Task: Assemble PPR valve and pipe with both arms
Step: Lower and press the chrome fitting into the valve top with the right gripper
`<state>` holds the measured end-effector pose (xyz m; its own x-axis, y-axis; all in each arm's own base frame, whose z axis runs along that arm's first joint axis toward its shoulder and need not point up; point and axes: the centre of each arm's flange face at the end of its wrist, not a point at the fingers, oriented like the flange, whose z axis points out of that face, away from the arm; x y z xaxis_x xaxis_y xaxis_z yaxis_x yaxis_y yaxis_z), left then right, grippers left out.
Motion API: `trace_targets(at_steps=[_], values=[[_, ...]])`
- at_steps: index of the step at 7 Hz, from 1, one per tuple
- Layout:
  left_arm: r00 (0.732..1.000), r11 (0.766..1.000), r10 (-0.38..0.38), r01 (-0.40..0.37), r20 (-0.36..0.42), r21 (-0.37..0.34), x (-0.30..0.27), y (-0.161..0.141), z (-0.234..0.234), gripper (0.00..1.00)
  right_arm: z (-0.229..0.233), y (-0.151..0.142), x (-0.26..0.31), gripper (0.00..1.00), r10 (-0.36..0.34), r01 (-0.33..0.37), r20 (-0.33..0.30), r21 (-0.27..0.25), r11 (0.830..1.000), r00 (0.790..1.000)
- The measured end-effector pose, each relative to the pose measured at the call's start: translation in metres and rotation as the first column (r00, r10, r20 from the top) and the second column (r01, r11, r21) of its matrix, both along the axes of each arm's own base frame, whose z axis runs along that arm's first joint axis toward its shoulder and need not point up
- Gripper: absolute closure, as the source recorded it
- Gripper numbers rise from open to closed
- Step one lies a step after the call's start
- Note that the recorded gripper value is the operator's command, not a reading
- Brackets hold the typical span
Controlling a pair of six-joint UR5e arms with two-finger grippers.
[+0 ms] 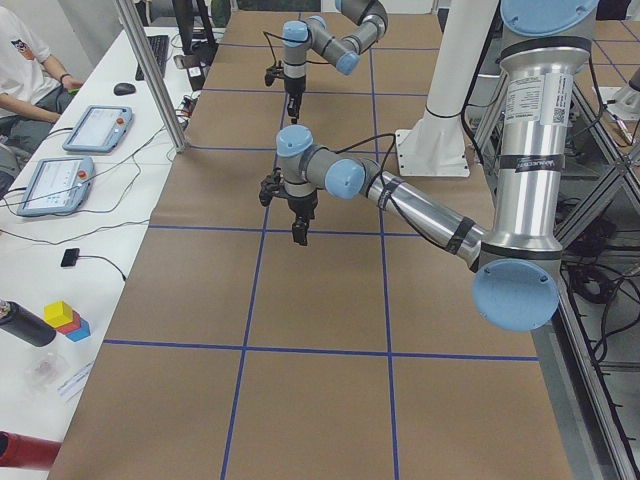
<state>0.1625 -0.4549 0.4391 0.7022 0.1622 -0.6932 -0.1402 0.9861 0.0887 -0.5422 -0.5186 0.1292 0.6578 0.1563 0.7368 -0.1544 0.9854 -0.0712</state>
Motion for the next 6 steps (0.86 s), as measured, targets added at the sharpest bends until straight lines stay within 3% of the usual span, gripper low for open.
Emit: trace_targets(at_steps=[6], values=[[1.0,1.0,0.0,0.0,0.0,0.0,0.0003,-0.0006,-0.0001,0.0,0.0036,0.0026,-0.0056,1.0,-0.006,0.006,-0.007,-0.003,1.0,1.0]])
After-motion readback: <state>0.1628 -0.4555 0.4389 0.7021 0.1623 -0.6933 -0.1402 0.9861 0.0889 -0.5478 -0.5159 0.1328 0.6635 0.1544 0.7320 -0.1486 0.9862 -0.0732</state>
